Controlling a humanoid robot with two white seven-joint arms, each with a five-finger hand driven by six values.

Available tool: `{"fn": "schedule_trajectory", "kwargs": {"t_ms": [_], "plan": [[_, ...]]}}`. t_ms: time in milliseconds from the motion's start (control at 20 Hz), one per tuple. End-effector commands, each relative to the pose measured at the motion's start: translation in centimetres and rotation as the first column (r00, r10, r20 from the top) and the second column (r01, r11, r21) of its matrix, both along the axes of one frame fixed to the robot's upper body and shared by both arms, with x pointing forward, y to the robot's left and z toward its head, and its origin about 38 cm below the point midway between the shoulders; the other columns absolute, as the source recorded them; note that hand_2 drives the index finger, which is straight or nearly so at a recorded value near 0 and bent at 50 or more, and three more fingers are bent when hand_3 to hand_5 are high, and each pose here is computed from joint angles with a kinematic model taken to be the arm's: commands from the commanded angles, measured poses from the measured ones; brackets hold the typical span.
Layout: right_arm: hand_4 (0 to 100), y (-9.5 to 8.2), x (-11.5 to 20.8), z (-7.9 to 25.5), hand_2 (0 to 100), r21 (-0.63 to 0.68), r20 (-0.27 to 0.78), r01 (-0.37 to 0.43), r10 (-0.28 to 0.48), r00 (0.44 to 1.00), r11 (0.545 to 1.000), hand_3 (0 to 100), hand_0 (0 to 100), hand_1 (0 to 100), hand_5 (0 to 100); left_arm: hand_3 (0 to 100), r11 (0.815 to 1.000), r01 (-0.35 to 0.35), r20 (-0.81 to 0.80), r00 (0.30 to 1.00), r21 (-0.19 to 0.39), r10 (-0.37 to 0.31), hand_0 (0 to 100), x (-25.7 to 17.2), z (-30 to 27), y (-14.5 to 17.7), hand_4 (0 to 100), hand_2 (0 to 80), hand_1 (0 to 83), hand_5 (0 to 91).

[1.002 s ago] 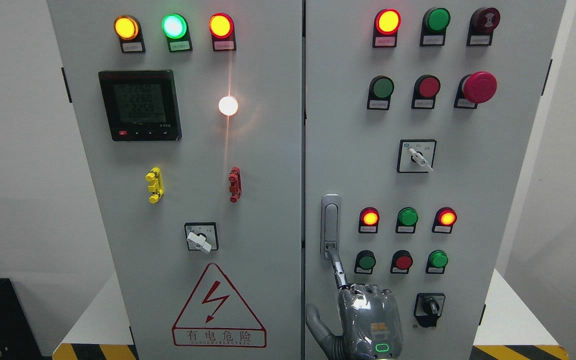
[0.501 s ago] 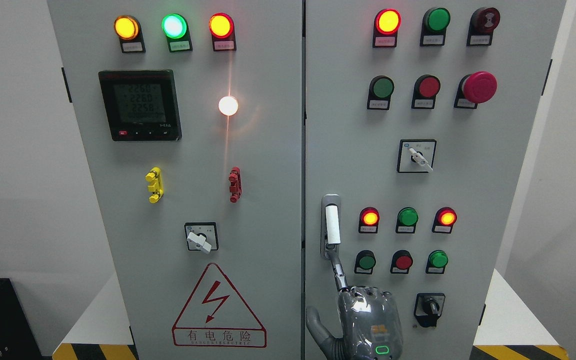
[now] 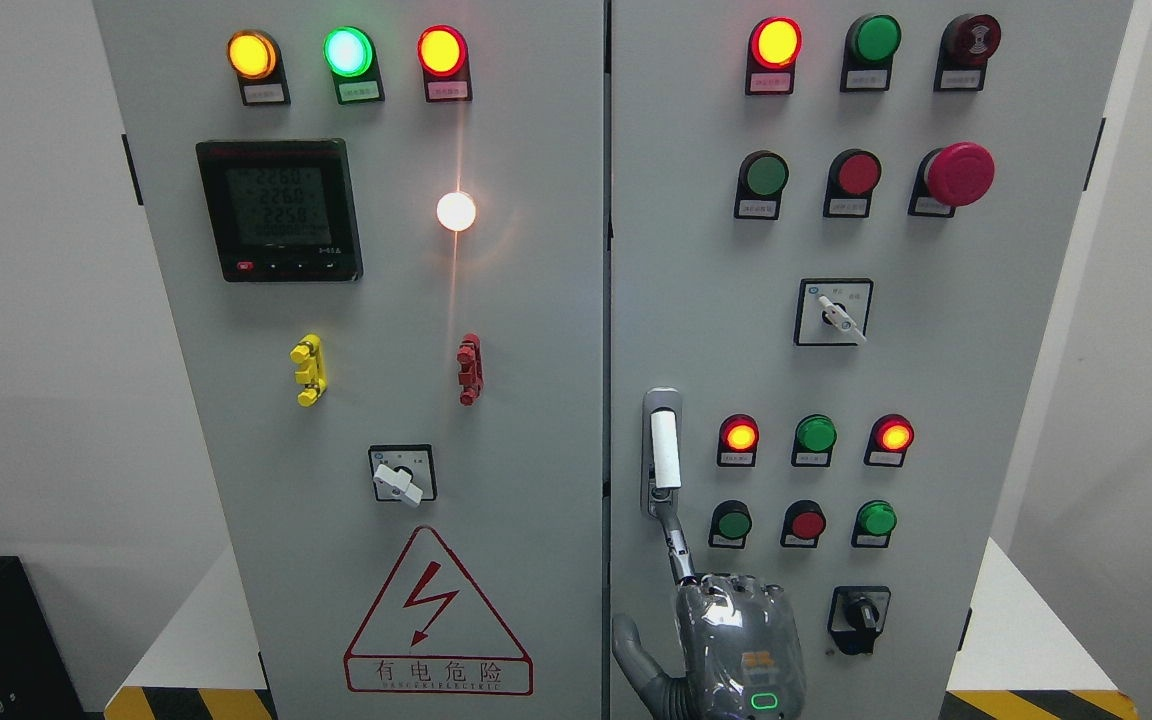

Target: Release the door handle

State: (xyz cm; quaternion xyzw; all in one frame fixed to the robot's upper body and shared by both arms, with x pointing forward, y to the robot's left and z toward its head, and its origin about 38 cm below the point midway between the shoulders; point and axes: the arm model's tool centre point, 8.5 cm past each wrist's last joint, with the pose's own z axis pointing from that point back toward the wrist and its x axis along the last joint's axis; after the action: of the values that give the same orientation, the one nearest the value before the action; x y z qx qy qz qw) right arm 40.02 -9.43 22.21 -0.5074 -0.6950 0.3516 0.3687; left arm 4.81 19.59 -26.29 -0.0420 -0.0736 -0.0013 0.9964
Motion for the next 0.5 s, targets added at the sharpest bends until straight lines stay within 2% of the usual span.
{"fn": "schedule_trajectory", "kwargs": {"t_ms": [0, 451], "plan": [[100, 0.04, -0.11, 0.24, 2, 0.003, 0.01, -0.004, 0.004, 1.0, 1.0, 100, 39, 35, 100, 0, 1.0, 0.0, 0.001, 1.0, -0.001, 0.0, 12, 0.01, 0.0, -0.01, 0, 0.0, 55.6, 0.0], [100, 0.01, -0.46, 1.04, 3, 0.011, 0.034, -0.008, 0.007, 0.999, 1.0, 100, 40, 35, 100, 0, 1.0, 0.0, 0.001, 1.0, -0.001, 0.0, 12, 0.01, 0.0, -0.01, 0, 0.0, 55.6, 0.0]]}}
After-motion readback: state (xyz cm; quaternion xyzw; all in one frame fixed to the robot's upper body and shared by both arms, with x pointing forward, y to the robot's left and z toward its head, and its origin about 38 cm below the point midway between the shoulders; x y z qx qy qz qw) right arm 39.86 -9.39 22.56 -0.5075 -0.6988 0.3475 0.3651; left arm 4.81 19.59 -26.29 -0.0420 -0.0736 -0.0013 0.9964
